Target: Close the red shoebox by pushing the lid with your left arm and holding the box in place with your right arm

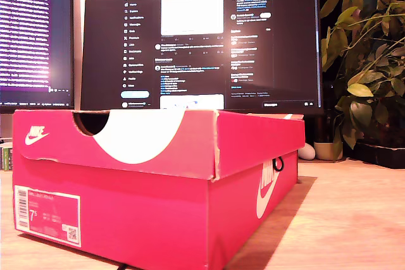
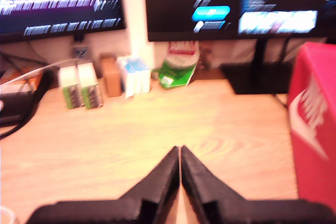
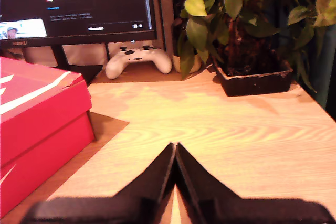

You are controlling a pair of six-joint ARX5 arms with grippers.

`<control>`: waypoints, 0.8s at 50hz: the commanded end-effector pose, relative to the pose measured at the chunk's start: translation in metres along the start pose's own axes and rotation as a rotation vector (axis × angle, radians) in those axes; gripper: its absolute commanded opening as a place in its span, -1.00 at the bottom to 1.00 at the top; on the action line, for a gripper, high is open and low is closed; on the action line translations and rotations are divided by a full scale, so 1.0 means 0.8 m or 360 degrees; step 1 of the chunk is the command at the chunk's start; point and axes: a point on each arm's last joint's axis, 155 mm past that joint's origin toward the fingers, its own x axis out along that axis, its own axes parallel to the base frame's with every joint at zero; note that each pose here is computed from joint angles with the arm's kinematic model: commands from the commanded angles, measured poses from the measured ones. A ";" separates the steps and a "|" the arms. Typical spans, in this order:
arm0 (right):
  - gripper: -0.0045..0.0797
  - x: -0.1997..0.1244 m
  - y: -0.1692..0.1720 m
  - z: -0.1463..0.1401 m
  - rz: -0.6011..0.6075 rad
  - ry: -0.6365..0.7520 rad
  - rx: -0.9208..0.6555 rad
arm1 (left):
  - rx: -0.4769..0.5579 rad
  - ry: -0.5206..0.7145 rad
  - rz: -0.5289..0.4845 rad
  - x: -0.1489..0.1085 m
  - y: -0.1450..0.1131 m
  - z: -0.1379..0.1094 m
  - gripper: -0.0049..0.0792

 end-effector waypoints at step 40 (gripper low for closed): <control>-0.92 0.003 0.006 -0.014 0.0030 0.0026 0.0057 | -0.0086 0.0149 0.0129 0.001 0.019 -0.040 -0.93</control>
